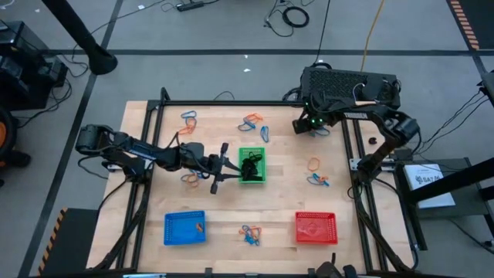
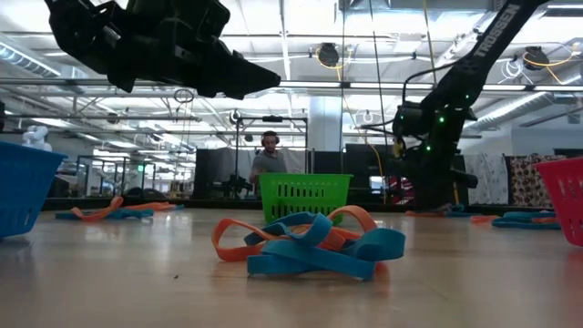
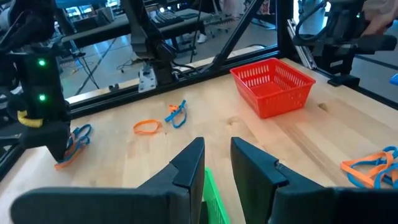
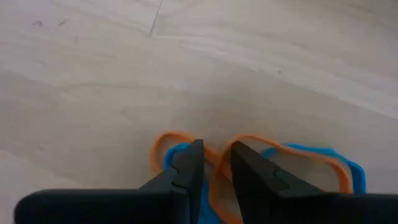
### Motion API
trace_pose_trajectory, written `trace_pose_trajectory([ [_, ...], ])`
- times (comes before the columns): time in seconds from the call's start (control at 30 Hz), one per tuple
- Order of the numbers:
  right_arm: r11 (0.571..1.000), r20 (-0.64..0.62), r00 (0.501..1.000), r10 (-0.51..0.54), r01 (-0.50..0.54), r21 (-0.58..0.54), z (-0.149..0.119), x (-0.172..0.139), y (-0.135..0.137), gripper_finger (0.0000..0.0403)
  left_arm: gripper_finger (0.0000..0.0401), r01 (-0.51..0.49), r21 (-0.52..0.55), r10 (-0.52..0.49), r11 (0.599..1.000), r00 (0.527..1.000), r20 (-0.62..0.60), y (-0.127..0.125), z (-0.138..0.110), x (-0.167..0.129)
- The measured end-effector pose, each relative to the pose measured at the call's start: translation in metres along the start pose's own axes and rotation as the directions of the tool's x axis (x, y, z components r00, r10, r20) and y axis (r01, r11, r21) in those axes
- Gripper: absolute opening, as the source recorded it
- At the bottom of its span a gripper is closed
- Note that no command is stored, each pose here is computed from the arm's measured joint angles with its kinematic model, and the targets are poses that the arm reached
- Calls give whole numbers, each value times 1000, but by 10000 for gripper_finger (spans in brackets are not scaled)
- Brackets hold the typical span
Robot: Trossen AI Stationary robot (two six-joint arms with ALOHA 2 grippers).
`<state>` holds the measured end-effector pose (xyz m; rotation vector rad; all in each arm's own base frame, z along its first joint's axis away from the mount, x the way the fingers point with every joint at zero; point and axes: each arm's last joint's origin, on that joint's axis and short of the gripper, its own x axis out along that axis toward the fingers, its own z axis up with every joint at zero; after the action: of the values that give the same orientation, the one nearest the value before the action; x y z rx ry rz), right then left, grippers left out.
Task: Sort rubber bands into baskets
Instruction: Put the orange rubber band into the blue bin
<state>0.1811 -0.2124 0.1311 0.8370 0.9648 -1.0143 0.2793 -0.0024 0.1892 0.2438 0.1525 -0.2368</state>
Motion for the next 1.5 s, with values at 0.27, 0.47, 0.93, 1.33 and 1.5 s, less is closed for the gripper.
trace_pose_trajectory([
  [0.27, 1000, 93, 996, 0, 3, -31, 7, -6, 2, 8, 86, 3, -3, -4, 1000, 1000, -14, 0, -1, 0],
  [0.47, 998, 180, 983, 27, -18, -53, 12, -29, 3, 2, 86, 4, -4, -4, 1000, 1000, -18, 0, -2, 0],
  [0.93, 814, 123, 845, 520, -448, -369, -19, -84, 72, 0, 86, 4, -4, -5, 1000, 1000, -23, -2, -19, 13],
  [1.33, 412, -96, 606, 790, -640, -649, -98, -125, 157, 0, 112, -72, 122, 60, 990, 993, 100, -2, -19, 30],
  [1.5, 256, -185, 511, 840, -673, -694, -133, -142, 177, 0, 171, -60, 188, 43, 980, 995, 93, -9, -9, 40],
])
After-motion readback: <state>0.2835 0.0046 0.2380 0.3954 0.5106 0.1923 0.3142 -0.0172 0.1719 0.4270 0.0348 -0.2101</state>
